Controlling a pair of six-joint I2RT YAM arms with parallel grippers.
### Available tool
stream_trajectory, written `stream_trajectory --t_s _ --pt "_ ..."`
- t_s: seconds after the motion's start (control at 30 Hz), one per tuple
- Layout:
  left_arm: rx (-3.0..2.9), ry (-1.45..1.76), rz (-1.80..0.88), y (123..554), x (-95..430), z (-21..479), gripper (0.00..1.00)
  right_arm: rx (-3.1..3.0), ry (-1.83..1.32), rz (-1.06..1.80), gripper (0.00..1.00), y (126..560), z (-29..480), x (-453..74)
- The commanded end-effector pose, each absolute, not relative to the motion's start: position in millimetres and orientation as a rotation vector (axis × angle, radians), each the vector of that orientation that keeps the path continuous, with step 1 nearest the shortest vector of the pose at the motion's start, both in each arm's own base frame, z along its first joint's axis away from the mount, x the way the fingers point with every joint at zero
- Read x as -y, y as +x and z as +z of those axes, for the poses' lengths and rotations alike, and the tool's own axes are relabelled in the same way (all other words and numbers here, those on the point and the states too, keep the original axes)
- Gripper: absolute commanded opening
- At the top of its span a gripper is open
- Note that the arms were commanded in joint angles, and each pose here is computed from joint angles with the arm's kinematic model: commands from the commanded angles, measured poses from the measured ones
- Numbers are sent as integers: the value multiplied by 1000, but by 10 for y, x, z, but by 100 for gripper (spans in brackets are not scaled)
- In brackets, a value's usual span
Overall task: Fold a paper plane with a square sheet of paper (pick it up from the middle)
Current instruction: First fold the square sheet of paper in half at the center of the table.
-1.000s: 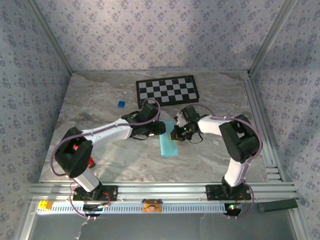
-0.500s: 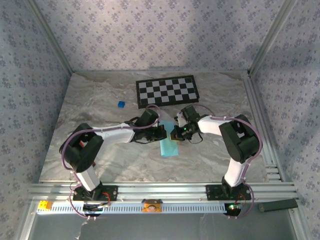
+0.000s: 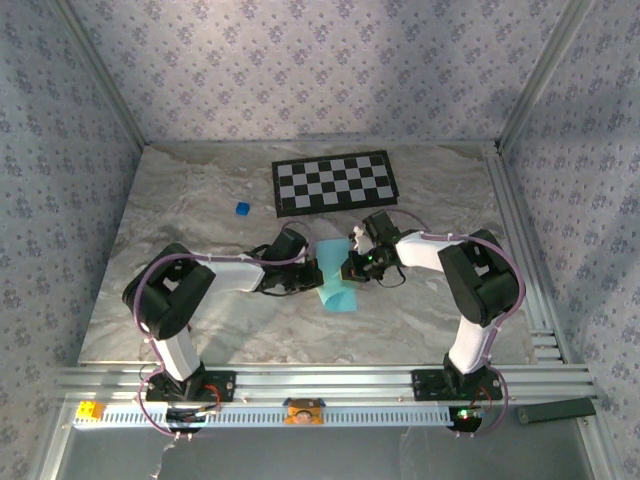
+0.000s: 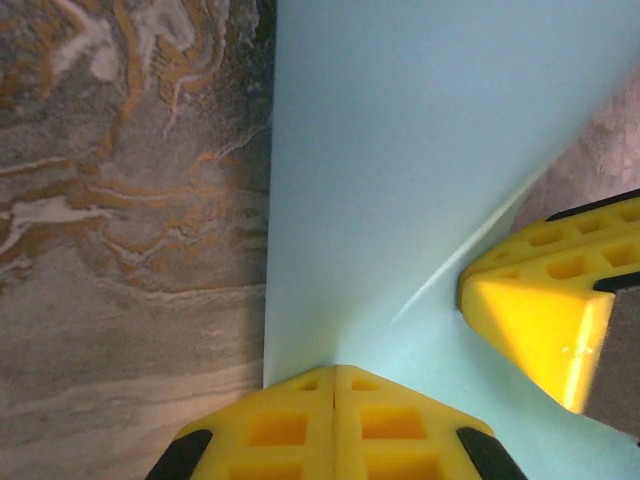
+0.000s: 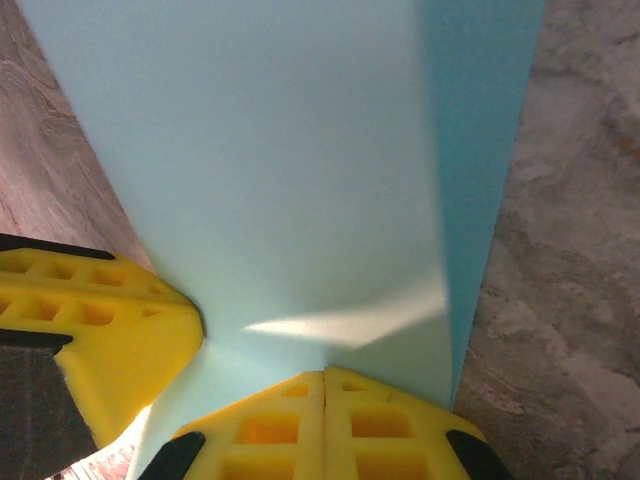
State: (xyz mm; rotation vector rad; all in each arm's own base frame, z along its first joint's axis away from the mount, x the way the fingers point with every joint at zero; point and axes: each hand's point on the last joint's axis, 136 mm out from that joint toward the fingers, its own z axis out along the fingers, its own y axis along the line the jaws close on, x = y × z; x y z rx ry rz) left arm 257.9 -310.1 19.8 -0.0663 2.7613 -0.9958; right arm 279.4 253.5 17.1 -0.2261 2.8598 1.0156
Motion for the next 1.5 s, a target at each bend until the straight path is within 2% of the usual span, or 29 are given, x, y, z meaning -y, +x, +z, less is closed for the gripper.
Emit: stream_trajectory --t_s 0.0,0.17,0.4,0.67,1.0,1.13,1.3,1.47 --pt "-2818 -74 -897 2472 2919 -44 0 -3042 -131 784 0 2530 -248 -2211" --pt "-2782 -82 -947 2511 2980 141 0 -3040 -116 777 0 2523 -249 -2195" --pt "-2704 -154 -1227 2552 3313 643 0 -3040 -110 761 0 2532 -242 -2182" --pt "-2749 -199 -1257 2429 3288 406 0 -3041 -104 745 0 2524 -240 -2152" --pt "-2879 -226 -1079 2180 2992 -78 0 -3054 -98 735 0 2480 -287 -2121" --pt "-2870 -180 -1054 2186 2973 23 0 -3049 -91 736 0 2490 -281 -2121" --pt "-2793 -117 -1145 2306 3155 396 0 -3047 -88 737 0 2496 -275 -2125" --pt "-2797 -100 -1202 2323 3332 555 0 -3046 -91 732 0 2498 -269 -2127"
